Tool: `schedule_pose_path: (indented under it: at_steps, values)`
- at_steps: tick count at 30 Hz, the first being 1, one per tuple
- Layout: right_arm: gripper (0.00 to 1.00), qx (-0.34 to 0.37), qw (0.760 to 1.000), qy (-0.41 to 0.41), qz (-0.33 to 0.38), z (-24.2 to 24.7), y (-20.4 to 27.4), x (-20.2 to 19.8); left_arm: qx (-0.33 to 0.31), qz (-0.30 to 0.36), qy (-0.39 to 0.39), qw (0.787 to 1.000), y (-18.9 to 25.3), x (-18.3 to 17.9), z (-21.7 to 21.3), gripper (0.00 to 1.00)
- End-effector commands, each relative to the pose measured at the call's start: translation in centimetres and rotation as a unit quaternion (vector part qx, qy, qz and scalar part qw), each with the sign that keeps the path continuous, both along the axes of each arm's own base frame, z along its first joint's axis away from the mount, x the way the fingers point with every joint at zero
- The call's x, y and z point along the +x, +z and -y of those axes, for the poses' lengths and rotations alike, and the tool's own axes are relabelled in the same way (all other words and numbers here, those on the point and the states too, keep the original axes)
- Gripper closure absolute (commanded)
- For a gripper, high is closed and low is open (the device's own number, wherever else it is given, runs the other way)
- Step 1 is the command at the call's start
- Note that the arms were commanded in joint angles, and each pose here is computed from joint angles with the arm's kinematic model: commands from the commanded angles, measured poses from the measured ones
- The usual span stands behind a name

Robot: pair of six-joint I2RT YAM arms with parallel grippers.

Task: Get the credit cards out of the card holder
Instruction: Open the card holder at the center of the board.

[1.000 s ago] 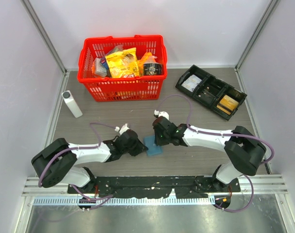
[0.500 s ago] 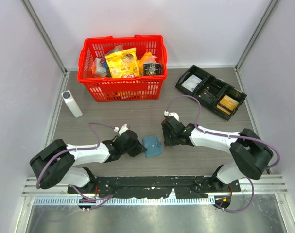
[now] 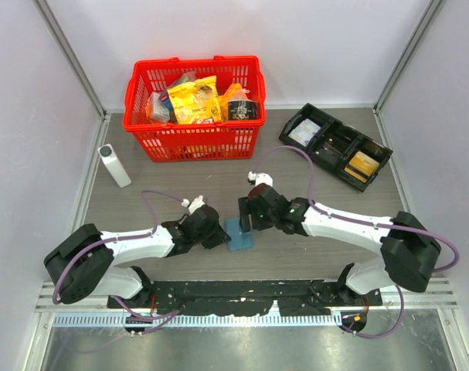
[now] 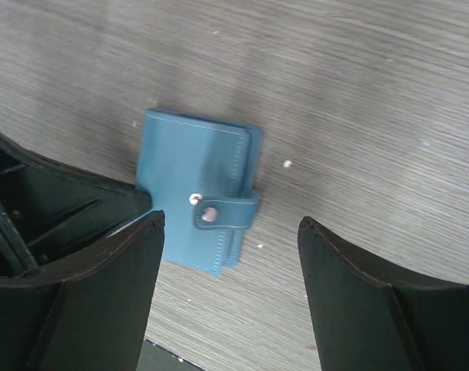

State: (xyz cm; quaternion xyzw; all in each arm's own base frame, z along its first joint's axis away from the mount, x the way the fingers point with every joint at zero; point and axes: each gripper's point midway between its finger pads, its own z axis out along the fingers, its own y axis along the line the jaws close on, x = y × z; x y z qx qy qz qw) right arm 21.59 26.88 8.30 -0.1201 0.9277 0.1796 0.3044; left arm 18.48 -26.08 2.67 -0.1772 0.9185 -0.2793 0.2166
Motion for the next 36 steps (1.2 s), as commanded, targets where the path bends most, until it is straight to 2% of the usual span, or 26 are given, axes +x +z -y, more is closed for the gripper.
schedule_pose_path:
  at_steps: [1, 10, 15, 17, 19, 27, 36]
  values:
    - [0.26, 0.007, 1.0, -0.01, 0.025, -2.8, 0.6, 1.0, 0.028, 0.012, 0.001, 1.0, -0.1, 0.4, -0.7, 0.98]
    - [0.28, -0.059, 0.998, -0.023, -0.003, -0.8, -2.6, 0.2, 0.027, 0.015, 0.003, 1.0, -0.2, 0.4, -0.8, 0.98]
    - [0.4, -0.083, 0.996, -0.041, -0.006, 1.0, -3.2, -0.2, 0.029, 0.016, 0.002, 0.999, -0.3, 0.5, -0.8, 0.98]
    - [0.5, -0.075, 0.996, -0.046, -0.013, 1.3, -3.3, -0.4, 0.031, 0.017, 0.0, 0.999, -0.4, 0.5, -0.9, 0.98]
    - [0.55, -0.071, 0.996, -0.049, -0.023, 1.6, -3.6, -0.8, 0.035, 0.019, -0.005, 0.999, -0.4, 0.5, -0.9, 0.98]
    - [0.66, -0.013, 0.997, -0.059, -0.04, 1.5, -4.3, -1.0, 0.047, 0.036, -0.035, 0.998, 0.3, 0.6, -0.6, 0.96]
    - [0.64, 0.076, 0.994, -0.062, -0.054, 0.9, -3.8, -0.8, 0.085, 0.067, -0.08, 0.991, 1.8, 1.2, -0.8, 0.84]
